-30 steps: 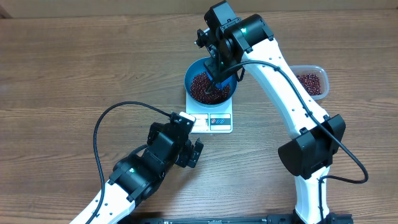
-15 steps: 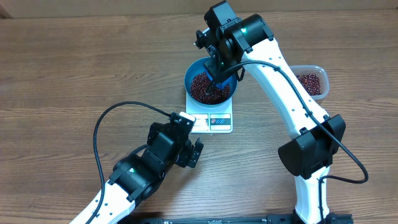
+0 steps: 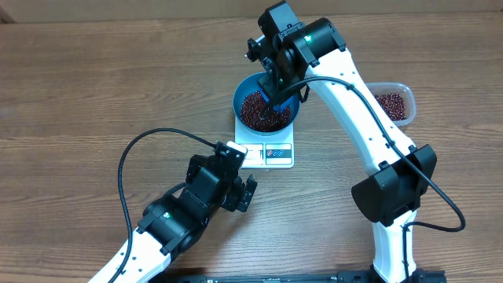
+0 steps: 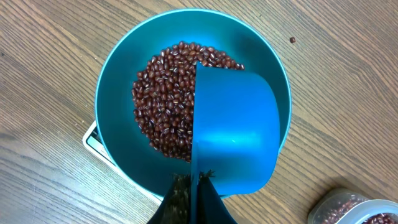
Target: Scoop item into bowl and weigh 150g on scale
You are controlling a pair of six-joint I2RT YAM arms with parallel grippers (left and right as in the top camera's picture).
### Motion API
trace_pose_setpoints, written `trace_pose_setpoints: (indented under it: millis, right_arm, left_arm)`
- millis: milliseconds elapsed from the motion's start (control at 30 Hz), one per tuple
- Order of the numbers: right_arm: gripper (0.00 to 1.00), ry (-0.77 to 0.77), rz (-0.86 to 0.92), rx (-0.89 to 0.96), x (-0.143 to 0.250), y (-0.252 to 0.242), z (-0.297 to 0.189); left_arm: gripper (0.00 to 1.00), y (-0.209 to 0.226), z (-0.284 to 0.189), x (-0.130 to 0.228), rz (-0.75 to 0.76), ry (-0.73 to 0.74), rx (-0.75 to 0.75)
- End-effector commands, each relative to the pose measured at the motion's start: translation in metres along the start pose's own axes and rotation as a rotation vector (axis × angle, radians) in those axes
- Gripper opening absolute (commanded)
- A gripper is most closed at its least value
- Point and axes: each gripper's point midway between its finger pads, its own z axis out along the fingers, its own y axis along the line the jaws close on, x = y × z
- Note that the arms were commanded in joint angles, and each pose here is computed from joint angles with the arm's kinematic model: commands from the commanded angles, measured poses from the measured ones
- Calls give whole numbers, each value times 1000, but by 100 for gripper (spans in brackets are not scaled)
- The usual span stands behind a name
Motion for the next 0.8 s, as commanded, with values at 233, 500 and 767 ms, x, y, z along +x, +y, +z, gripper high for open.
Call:
trace_pose_setpoints:
  millis: [233, 500, 767]
  right_arm:
    - [4, -83, -32, 28, -11, -3, -30]
    - [4, -83, -31, 23, -11, -2, -30]
    - [4, -83, -32, 8, -10, 0, -30]
  left_arm:
    - [100, 1, 2, 3, -11, 7, -15]
    - [99, 1, 2, 3, -10, 7, -15]
    - [100, 1, 2, 3, -10, 7, -15]
